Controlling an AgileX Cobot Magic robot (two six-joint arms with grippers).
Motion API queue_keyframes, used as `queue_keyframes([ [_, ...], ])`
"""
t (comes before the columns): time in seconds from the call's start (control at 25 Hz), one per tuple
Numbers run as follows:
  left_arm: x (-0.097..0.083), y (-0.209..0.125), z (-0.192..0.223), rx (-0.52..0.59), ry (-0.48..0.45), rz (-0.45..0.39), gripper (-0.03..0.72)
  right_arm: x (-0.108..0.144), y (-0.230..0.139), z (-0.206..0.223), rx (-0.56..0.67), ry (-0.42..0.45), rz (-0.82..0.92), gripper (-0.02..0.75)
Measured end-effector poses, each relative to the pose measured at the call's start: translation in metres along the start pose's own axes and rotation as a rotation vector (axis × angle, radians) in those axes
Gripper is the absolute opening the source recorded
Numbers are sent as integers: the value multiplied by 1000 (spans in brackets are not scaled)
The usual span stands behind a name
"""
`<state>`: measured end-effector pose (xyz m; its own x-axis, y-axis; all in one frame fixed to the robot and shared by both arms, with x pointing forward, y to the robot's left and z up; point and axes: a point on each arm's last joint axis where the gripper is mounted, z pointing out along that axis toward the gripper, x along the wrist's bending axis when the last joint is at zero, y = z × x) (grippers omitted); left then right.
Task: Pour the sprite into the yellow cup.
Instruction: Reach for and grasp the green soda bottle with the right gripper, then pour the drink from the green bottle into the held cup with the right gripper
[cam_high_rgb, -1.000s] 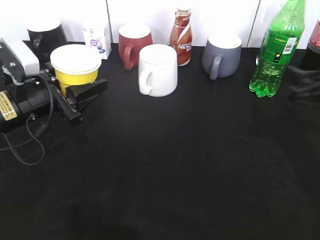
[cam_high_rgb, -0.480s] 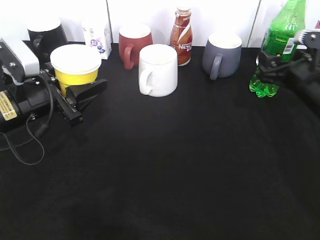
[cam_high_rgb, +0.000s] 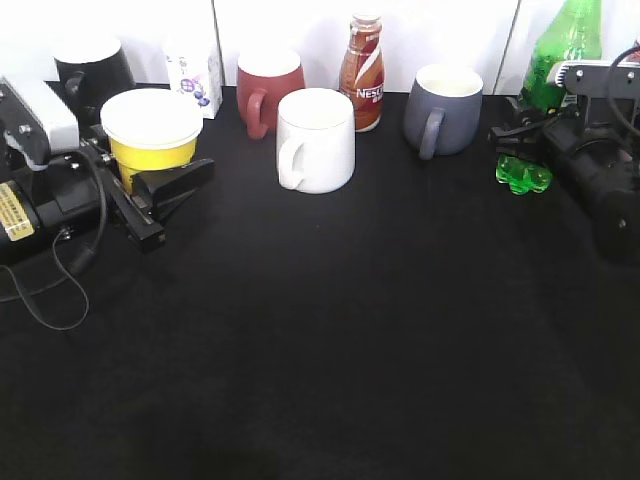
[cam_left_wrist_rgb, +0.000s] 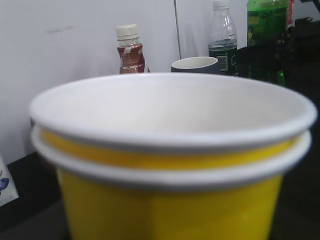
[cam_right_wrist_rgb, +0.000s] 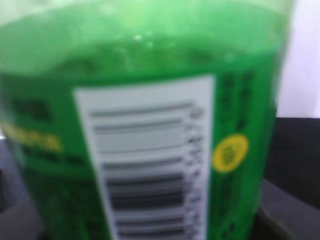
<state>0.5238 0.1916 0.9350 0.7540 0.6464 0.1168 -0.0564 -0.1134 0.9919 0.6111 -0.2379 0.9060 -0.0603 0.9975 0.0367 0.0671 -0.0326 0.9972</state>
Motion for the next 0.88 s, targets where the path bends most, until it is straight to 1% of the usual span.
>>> queue_keyframes([
  [0.08,0,0,0,0,0,0,440,-1,-1,-8,-8,-1,-6,460],
  [0.12,0,0,0,0,-3,-5,440,-1,2,-19,2,18,-17,460],
  [0.24,-7,0,2,5,-53,-13,440,9,23,-60,-25,133,-70,459],
  [0.32,-22,2,9,0,-110,-23,440,24,40,-81,-61,221,-93,459],
  [0.4,-40,5,16,-7,-171,-23,440,45,51,-92,-81,308,-174,459],
  [0.44,-47,6,19,-9,-193,-22,440,55,51,-96,-79,347,-215,459],
  [0.52,-60,7,23,-14,-240,-20,440,77,44,-104,-29,429,-303,459],
  [0.6,-71,9,26,-18,-276,-18,440,94,40,-108,-14,493,-459,459],
  [0.64,-74,9,26,-19,-286,-18,440,98,42,-106,-25,504,-522,459],
  [0.68,-76,9,27,-17,-294,-36,440,100,45,-103,-44,503,-590,459],
  [0.76,-76,9,27,-13,-297,-58,440,103,52,-96,-91,492,-728,459],
  [0.88,-76,9,27,-13,-297,-61,440,105,57,-93,-151,482,-895,459],
])
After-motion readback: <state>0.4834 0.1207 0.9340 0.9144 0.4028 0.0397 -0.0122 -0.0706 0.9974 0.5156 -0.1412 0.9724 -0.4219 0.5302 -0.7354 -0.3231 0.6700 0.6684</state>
